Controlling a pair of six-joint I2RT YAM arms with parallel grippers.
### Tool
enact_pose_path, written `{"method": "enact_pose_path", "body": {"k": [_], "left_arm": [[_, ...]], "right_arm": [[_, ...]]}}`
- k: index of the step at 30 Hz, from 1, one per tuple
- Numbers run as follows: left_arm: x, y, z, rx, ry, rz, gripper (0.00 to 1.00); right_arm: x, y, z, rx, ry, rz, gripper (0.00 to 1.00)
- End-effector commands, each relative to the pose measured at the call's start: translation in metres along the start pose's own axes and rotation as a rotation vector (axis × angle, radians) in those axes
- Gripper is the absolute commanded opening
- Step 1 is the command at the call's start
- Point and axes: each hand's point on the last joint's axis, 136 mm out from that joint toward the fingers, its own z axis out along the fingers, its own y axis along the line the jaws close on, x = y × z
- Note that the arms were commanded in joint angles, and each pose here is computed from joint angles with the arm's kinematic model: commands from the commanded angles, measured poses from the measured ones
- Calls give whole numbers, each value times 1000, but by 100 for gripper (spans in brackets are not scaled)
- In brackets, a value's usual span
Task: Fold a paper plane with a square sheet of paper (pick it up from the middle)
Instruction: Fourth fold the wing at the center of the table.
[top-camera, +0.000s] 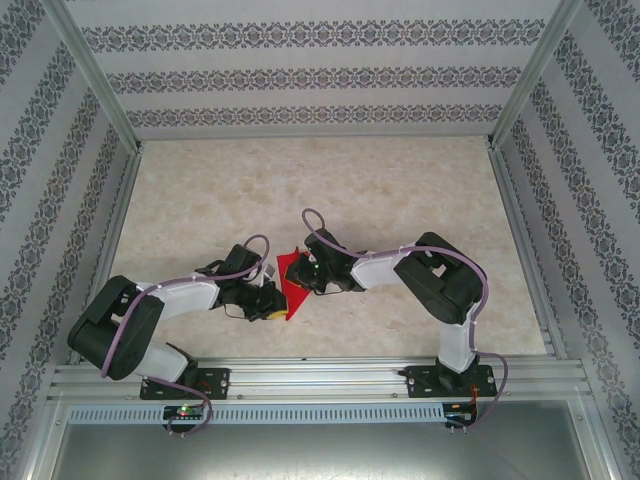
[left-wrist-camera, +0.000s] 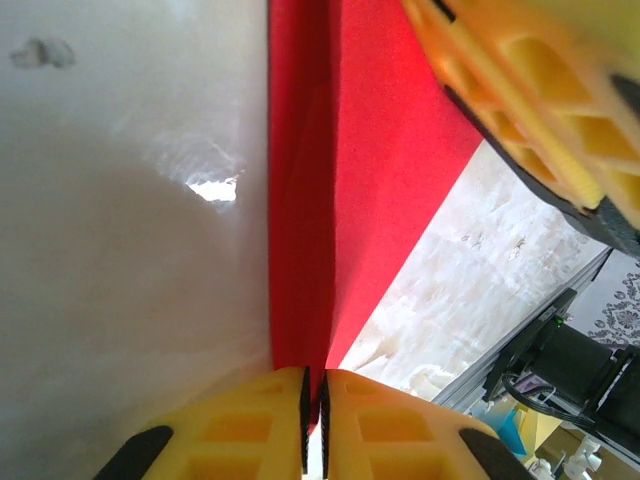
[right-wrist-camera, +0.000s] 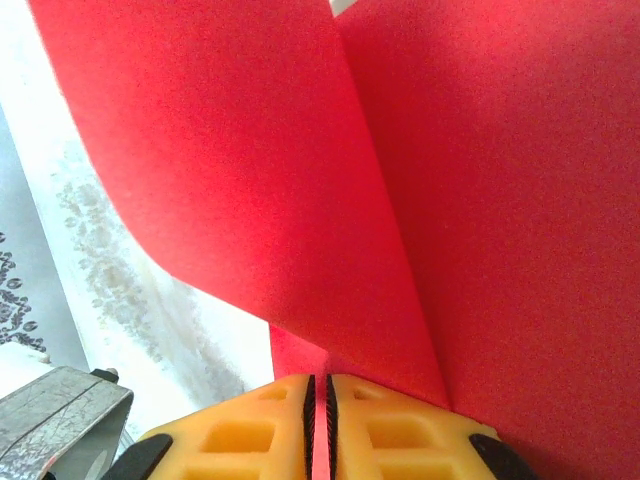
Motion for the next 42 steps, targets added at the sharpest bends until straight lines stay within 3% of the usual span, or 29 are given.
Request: {"method": "enact_pose_path", "body": {"k": [1,10,19,24,27,35,42], "left_arm": [[14,4,2,-12,50,9,10],[28,23,18,-72,129,-10,3],[47,40,15,-164,164,-21,8],[38,14,-7,-119,70,39,22],[27,-7,-24,-85,-28,81,23],[-9,-47,-24,88,-193,111,13],[-23,-54,-7,162,-201,104,12]], "right_arm": [[21,-77,8,252,49,49,16],[24,-80,11,270,65,45,16],[24,-84,10,299,69,38,16],[24,-85,9,308,68,30,16],[24,-85,9,309,69,32,15],[25,-87,8,312,68,33,16],[25,-88,8,311,71,34,15]]}}
